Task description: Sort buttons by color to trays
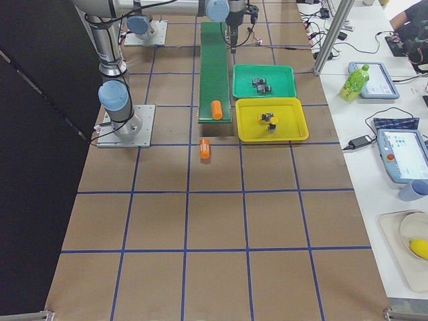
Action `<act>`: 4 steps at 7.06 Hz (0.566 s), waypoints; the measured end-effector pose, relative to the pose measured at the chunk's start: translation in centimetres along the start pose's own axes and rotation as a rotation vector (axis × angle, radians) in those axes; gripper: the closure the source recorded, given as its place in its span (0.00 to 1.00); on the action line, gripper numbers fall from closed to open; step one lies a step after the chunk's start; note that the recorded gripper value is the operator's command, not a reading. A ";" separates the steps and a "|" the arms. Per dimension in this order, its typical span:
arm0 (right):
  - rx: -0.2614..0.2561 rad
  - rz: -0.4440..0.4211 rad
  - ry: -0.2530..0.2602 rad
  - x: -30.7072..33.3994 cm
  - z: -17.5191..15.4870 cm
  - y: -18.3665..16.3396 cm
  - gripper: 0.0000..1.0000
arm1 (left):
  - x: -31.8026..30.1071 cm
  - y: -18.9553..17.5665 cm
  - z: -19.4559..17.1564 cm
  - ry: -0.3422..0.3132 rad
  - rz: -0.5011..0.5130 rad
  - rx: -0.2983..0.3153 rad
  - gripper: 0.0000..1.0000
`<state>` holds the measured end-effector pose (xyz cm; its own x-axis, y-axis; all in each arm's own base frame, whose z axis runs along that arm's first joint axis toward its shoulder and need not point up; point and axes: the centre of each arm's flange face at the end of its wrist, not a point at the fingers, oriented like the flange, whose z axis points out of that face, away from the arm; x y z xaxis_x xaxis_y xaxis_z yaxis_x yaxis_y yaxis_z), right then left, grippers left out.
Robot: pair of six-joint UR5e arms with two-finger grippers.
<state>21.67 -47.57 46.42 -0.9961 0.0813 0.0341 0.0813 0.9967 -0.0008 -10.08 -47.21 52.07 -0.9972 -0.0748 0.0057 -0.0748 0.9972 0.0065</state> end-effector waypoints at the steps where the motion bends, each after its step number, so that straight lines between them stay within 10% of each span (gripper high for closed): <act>1: -0.032 0.008 0.006 0.8 0.6 0.8 0.00 | 0.0 0.0 0.0 0.000 0.000 0.000 0.00; 4: -0.064 0.018 -0.021 3.4 1.5 0.4 0.00 | 0.0 0.0 -0.1 0.001 0.000 0.002 0.00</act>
<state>18.22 -46.88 45.02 -0.9949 0.0999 0.0138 0.1006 0.9930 0.0623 -10.09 -47.23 52.17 -0.9972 -0.0750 0.0071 -0.0750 0.9972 0.0045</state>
